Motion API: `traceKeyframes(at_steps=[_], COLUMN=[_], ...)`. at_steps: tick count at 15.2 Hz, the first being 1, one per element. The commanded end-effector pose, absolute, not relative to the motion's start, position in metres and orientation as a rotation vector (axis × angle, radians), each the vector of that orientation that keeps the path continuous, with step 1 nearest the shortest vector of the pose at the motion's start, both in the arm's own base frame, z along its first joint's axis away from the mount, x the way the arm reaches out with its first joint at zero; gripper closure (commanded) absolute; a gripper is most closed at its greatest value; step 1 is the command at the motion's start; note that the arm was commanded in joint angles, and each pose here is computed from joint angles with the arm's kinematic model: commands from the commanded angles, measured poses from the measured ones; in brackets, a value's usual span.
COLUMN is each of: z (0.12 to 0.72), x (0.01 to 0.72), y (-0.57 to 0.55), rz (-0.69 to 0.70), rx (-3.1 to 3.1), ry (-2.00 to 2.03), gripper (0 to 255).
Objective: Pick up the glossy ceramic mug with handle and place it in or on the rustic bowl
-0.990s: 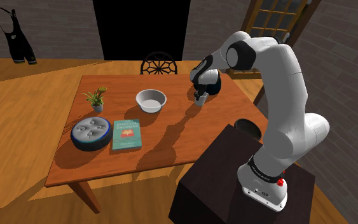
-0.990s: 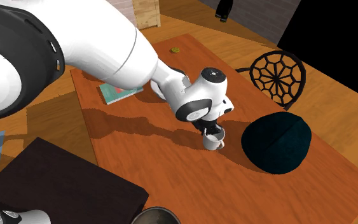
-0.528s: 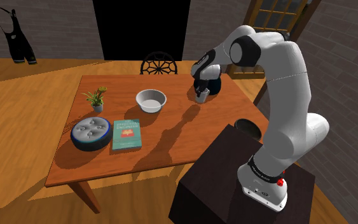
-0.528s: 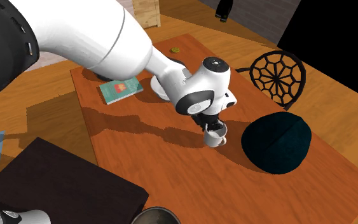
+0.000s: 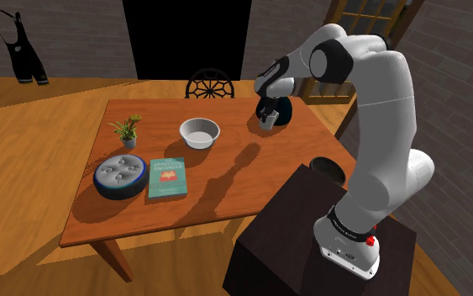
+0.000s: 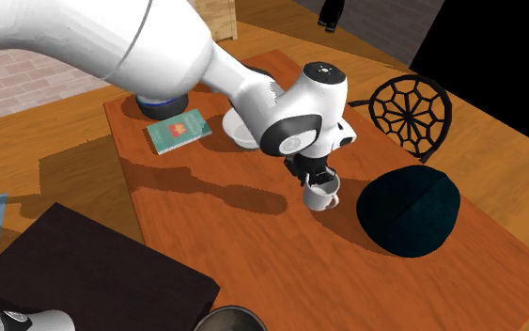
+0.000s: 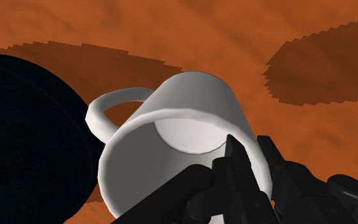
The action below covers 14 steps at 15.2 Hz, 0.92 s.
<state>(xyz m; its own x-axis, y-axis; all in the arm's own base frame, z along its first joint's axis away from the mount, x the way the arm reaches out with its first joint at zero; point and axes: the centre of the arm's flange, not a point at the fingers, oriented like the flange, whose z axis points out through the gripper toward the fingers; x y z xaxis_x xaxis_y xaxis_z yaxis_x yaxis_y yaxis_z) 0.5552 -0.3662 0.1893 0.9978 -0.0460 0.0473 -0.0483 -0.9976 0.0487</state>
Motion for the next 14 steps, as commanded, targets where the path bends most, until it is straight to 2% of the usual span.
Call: traceKeyframes(at_steps=[1, 14], z=[0.199, 0.267], x=[0.555, 0.555], y=[-0.366, -0.366], rz=[0.071, 0.071], rx=[3.09, 3.09], ry=[-0.073, -0.073], gripper=[255, 255])
